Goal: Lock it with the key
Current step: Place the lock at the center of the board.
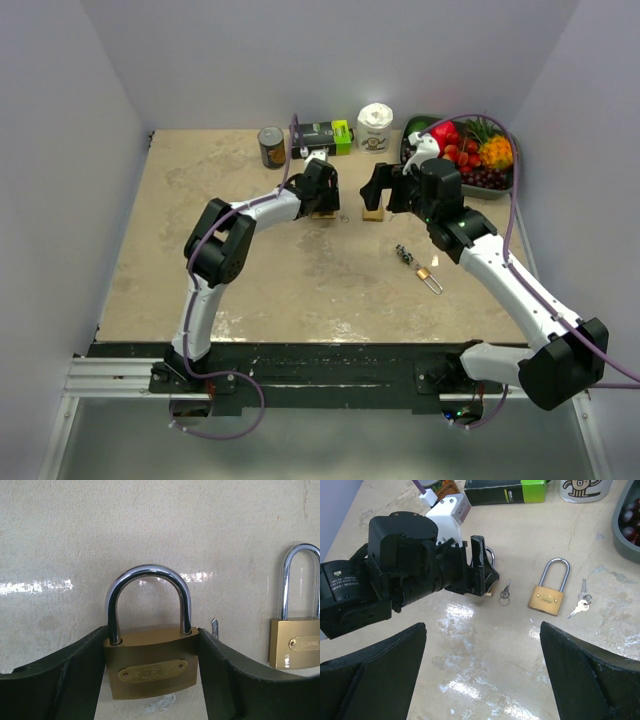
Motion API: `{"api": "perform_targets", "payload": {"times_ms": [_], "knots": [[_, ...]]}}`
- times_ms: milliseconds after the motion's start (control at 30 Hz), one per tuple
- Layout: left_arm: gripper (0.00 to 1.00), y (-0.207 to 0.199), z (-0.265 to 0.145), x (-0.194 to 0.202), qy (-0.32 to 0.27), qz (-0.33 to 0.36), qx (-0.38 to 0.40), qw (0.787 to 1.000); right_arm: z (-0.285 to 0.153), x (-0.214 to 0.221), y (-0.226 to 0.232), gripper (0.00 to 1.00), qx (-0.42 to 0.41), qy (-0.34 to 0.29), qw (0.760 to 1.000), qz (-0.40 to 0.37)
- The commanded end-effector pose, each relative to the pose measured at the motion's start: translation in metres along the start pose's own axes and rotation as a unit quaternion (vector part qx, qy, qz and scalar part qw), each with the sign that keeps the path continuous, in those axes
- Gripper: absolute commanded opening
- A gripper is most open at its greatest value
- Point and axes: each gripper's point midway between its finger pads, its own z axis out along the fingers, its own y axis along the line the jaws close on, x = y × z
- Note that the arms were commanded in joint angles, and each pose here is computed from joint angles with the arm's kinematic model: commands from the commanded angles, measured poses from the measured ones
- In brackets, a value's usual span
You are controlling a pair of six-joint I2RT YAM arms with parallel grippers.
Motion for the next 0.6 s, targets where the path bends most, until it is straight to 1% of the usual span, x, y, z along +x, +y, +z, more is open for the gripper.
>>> {"api": "perform_targets", "payload": {"times_ms": [0, 67, 233, 267, 400, 533, 567], "knots": [[0.72, 0.036, 0.01, 0.042, 0.058, 0.012, -0.064, 0.996, -0.004, -0.021, 0.004, 0.99, -0.005, -0.029, 1.0, -0.004], [0.77, 0.038, 0.009, 0.039, 0.053, 0.012, -0.069, 0.996, -0.004, -0.022, 0.006, 0.99, -0.007, -0.029, 1.0, -0.004], [0.82, 0.039, 0.007, 0.038, 0.053, 0.013, -0.069, 0.996, -0.004, -0.024, 0.006, 0.99, -0.008, -0.031, 0.999, -0.002], [0.84, 0.038, 0.007, 0.037, 0.054, 0.013, -0.067, 0.996, -0.004, -0.025, 0.007, 0.99, -0.01, -0.032, 0.999, -0.003], [0.85, 0.034, 0.002, 0.029, 0.046, 0.013, -0.06, 0.997, -0.003, -0.029, 0.007, 0.99, -0.009, -0.036, 0.999, -0.01], [0.88, 0.02, -0.019, -0.006, 0.005, 0.017, -0.032, 0.999, -0.006, -0.031, 0.0, 0.99, 0.001, -0.033, 0.999, -0.025], [0.92, 0.009, -0.032, -0.029, -0.025, 0.019, -0.008, 0.999, -0.007, -0.025, 0.002, 0.99, -0.012, -0.018, 0.999, -0.038]]}}
